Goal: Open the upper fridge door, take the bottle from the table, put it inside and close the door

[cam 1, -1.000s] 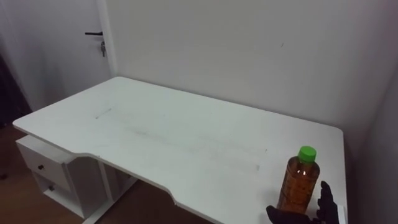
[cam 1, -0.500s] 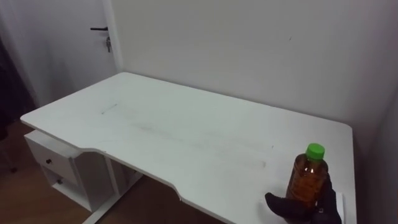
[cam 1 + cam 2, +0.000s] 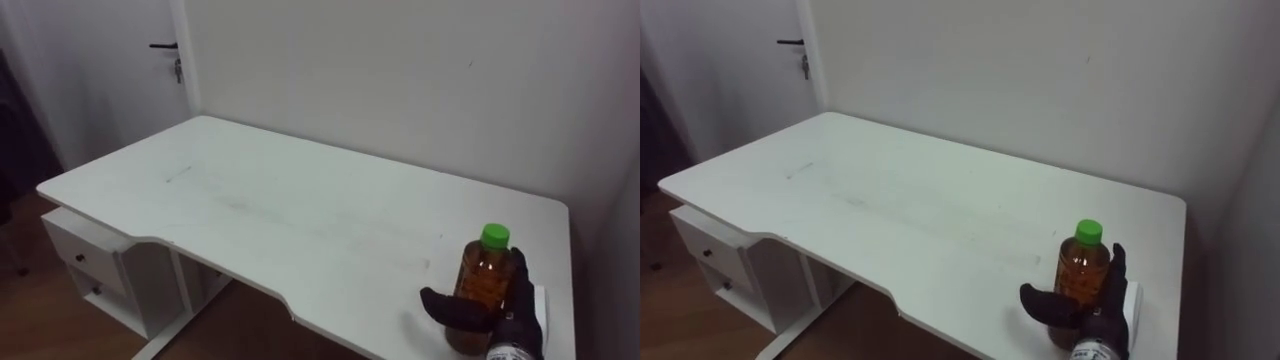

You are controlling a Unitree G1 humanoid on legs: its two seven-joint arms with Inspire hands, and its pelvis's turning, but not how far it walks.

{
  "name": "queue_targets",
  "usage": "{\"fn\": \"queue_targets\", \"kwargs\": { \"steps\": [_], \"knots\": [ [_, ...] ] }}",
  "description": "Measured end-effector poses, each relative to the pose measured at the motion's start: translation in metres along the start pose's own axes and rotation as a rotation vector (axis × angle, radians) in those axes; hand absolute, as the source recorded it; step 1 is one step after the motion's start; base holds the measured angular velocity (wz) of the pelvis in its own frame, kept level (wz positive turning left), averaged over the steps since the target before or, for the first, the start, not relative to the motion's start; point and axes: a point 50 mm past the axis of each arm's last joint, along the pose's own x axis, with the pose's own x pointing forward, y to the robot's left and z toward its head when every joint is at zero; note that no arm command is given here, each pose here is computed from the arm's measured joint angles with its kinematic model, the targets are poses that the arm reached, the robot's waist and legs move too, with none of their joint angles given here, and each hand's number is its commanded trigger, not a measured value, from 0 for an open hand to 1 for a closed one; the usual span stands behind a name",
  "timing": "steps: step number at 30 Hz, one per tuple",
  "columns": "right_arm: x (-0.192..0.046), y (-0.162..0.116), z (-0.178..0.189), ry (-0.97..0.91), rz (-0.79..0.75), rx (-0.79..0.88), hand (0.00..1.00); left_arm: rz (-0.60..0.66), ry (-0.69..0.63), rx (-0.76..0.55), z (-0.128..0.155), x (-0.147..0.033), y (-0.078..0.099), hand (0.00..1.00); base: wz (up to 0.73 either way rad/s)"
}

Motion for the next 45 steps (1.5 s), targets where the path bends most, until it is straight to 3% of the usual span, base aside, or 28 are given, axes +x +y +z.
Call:
{"fn": "queue_targets", "kwargs": {
  "steps": [23,30,36,45],
  "knots": [
    [0.003,-0.004,-0.018,0.077,0.027,-0.029,1.0,-0.004,-0.005,-0.002,0.0,-0.001,-0.001,0.0,0.03],
    [0.004,-0.001,-0.019,0.16,0.123,0.1,1.0,-0.009,-0.027,-0.001,0.006,-0.001,-0.001,0.0,-0.05],
    [0.002,0.001,-0.012,0.158,0.223,0.15,1.0,-0.014,-0.035,-0.057,0.005,0.0,0.005,0.0,-0.02],
    [0.005,-0.016,0.032,-0.03,0.373,0.168,1.0,0.029,-0.044,-0.132,0.004,0.001,0.021,0.0,-0.18]
  ]
}}
